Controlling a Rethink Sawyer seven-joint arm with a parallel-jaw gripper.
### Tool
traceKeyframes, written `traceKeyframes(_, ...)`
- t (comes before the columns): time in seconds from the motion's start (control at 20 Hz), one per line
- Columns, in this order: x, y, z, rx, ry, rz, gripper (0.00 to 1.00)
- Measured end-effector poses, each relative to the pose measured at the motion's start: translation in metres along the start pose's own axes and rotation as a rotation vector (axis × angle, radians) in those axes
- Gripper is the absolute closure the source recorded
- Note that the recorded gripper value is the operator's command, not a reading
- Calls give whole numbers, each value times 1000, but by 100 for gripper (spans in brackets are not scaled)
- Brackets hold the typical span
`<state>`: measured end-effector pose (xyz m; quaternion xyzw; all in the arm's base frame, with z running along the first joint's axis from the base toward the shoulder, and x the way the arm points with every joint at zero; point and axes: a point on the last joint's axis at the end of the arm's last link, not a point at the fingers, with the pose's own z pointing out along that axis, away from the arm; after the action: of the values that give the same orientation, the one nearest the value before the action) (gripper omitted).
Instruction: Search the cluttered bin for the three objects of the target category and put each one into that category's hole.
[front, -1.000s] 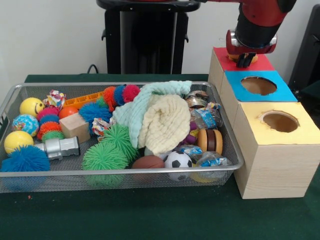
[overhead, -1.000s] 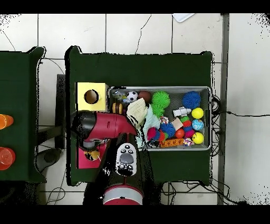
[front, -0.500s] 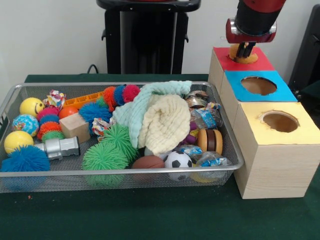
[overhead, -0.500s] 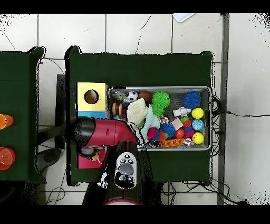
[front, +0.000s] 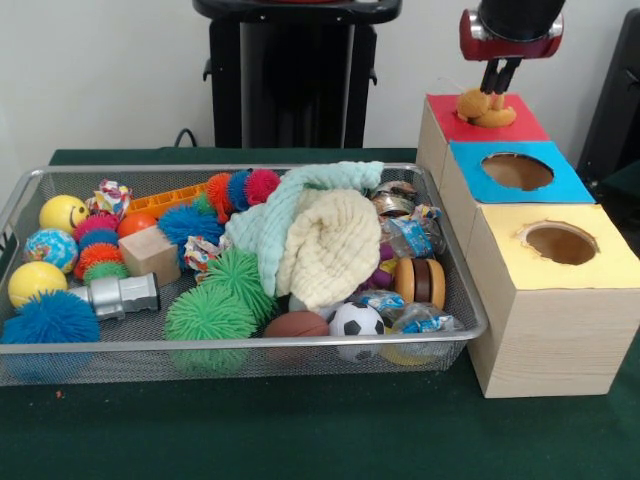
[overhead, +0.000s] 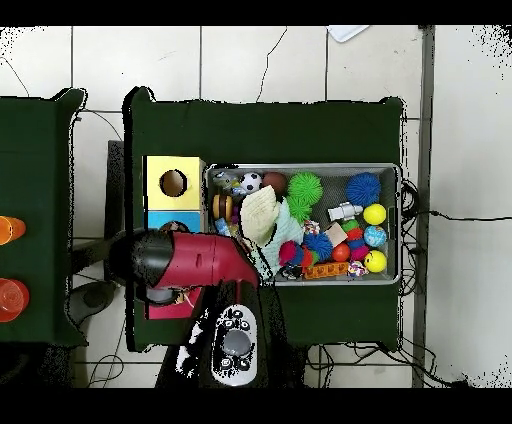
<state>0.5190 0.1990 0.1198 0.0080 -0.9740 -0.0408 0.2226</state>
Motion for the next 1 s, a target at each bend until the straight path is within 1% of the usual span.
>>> traceKeyframes(0.2,3,-1,6,-1,7,3,100)
traceKeyframes(0.45,9,-4,30,4,13,11,100)
traceKeyframes(0.5,8,-4,33,3,10,13,100)
traceKeyframes(0.55,4,-1,39,-3,-6,17,100)
traceKeyframes(0.65,0,2,44,-11,-19,20,100)
traceKeyframes(0.7,-6,5,53,-18,-37,24,100)
traceKeyframes(0.85,-12,6,68,-18,-59,25,100)
traceKeyframes(0.9,-14,5,78,-14,-67,25,100)
traceKeyframes(0.95,-14,5,90,-11,-69,27,100)
traceKeyframes(1.0,-12,4,98,-9,-64,26,100)
